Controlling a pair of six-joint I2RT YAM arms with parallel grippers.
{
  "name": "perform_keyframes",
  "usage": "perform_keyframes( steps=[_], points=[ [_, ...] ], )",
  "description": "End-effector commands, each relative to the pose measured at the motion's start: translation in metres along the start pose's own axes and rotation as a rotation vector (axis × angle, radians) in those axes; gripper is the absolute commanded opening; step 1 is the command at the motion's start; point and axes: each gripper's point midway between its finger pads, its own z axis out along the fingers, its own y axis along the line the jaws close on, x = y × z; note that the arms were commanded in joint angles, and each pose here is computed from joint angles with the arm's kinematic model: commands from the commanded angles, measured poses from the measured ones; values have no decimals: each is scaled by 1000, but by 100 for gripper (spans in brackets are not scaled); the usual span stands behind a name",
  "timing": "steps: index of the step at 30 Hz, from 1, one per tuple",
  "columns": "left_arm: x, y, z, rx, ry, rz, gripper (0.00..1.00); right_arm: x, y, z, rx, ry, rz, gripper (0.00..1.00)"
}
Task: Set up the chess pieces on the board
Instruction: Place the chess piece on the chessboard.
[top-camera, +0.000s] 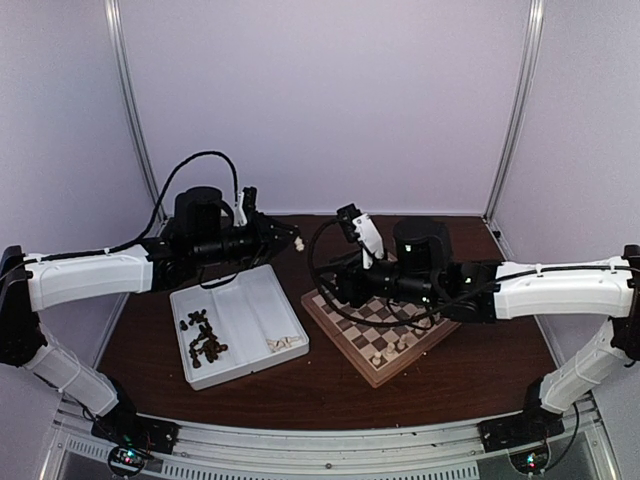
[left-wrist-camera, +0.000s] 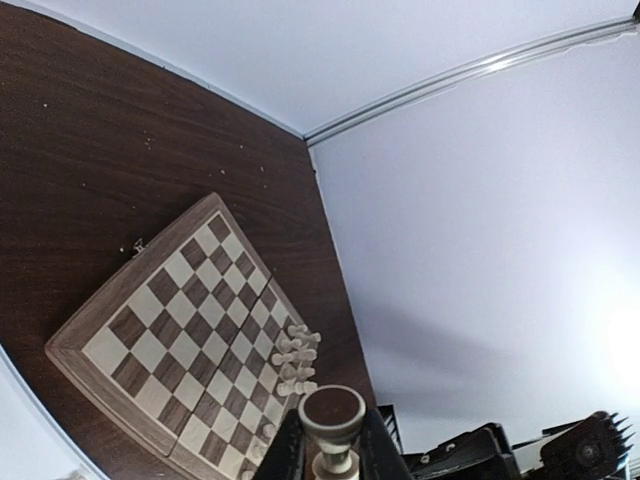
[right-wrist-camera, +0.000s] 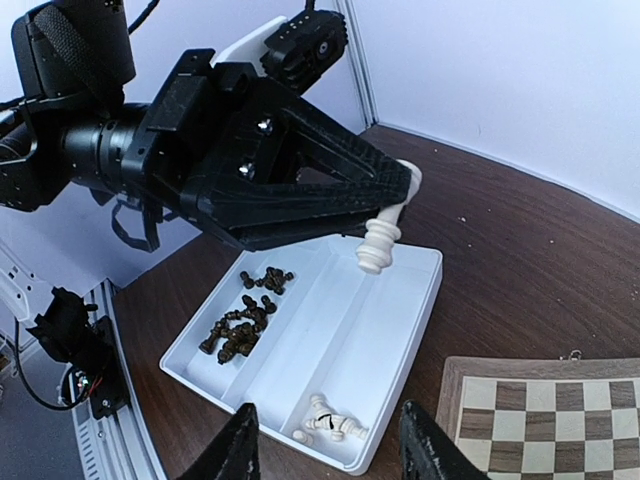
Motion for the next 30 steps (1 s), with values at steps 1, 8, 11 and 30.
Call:
perform_keyframes(
  steps=[1, 8, 11, 30],
  points=[
    [-16, -18, -2, 89, -66, -94, 0, -28, 10, 6, -21, -94, -11, 47],
    [-14, -17, -1, 97, -65, -161, 0, -42, 4, 20, 32, -136, -60, 50],
    [-12, -14, 1, 107, -65, -211, 0, -47, 3, 25, 47, -156, -75, 48],
    [-8, -12, 6, 152, -80, -372, 0, -51, -12, 43, 145, -197, -155, 41]
  ],
)
